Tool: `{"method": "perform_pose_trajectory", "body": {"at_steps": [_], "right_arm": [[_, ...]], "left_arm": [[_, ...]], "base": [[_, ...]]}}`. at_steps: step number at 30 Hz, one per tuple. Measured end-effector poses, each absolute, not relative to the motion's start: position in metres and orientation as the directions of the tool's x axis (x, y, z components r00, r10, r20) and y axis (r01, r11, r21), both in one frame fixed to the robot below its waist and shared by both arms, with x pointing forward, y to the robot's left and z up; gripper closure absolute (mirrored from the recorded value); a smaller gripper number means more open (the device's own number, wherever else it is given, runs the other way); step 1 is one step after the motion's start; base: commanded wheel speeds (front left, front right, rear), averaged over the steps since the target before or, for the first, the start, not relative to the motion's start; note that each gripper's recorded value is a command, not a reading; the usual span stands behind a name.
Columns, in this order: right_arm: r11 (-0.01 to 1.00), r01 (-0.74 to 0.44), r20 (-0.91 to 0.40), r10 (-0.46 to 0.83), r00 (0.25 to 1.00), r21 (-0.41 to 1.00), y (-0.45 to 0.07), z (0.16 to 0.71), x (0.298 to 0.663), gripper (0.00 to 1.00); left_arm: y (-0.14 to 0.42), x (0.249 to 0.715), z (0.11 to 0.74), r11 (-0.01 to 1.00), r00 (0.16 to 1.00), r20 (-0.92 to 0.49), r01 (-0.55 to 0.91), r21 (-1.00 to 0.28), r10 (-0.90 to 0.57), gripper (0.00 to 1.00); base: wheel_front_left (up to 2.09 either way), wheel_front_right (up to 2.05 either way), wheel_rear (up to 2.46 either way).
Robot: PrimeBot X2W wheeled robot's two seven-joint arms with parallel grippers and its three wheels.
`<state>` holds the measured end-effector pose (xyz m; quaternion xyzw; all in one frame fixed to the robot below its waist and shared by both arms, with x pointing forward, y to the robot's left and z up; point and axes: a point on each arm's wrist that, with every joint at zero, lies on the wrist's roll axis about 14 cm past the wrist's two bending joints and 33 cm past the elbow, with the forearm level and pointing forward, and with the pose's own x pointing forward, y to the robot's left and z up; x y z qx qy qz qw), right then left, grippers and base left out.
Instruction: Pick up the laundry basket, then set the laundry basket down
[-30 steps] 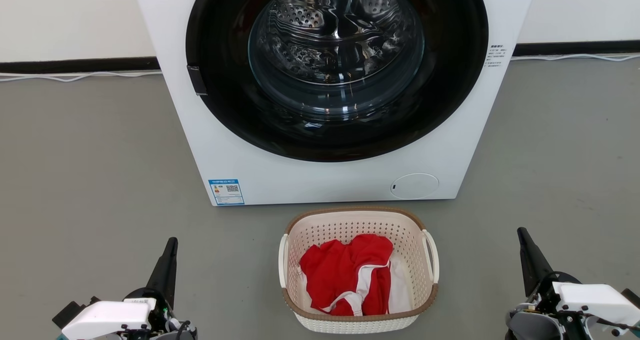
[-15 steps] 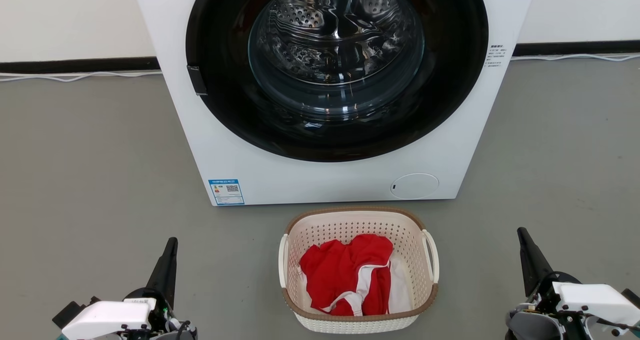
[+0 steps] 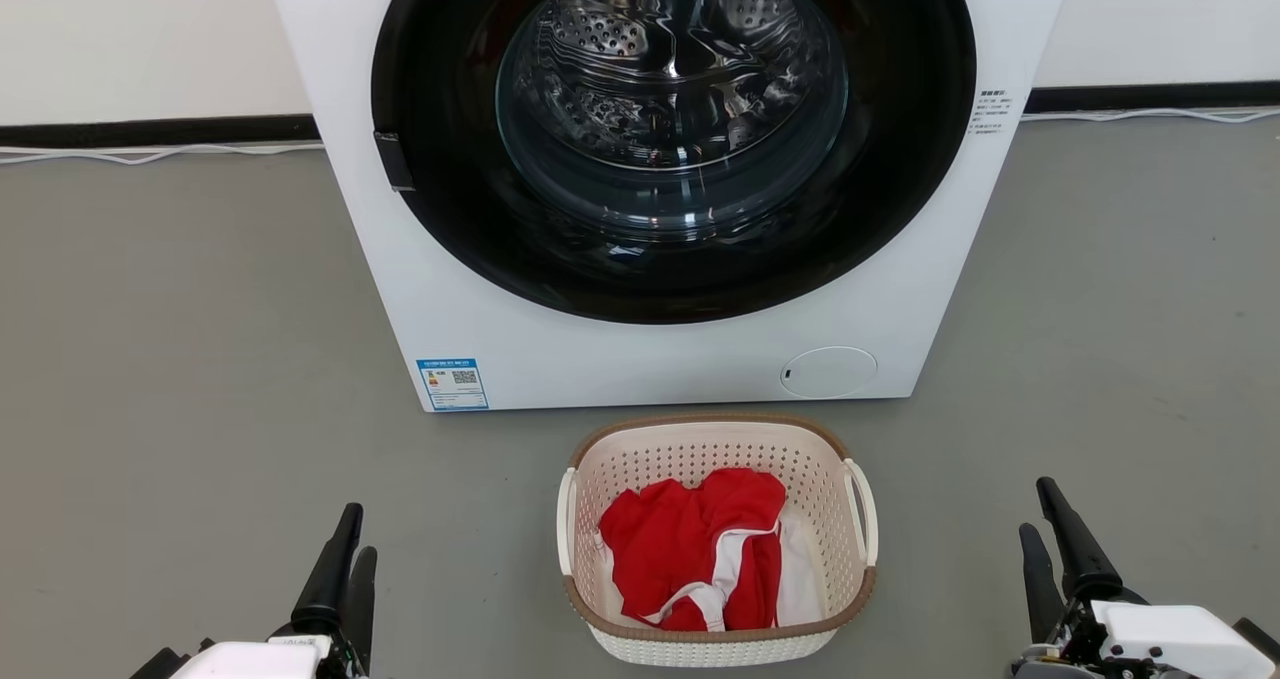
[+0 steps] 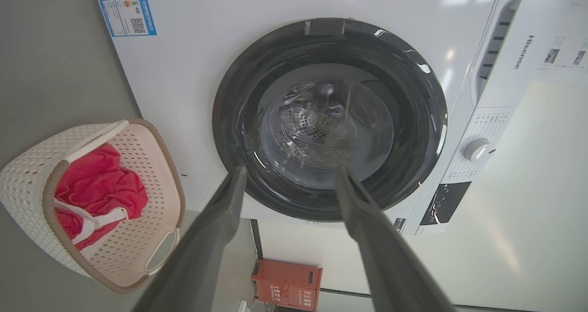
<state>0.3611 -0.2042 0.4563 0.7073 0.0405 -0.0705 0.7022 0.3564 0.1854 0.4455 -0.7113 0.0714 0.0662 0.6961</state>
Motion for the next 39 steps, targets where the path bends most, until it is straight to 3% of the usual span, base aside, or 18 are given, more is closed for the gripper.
{"method": "perform_pose_trajectory", "body": {"at_steps": [13, 39], "right_arm": [[0.141, 0.165, -0.159, -0.057, 0.986, 0.976, -0.206, 0.457, 0.361, 0.0], [0.557, 0.141, -0.13, -0.059, 0.99, 0.818, -0.205, 0.466, 0.362, 0.0]], "left_arm": [[0.181, 0.356, 0.441, 0.06, 0.978, -0.211, -0.21, -0.976, -0.007, 0.0], [0.172, 0.354, 0.433, 0.417, 0.968, -0.252, -0.225, -0.881, -0.009, 0.0]], "base": [[0.0, 0.0, 0.0], [0.0, 0.0, 0.0]]}}
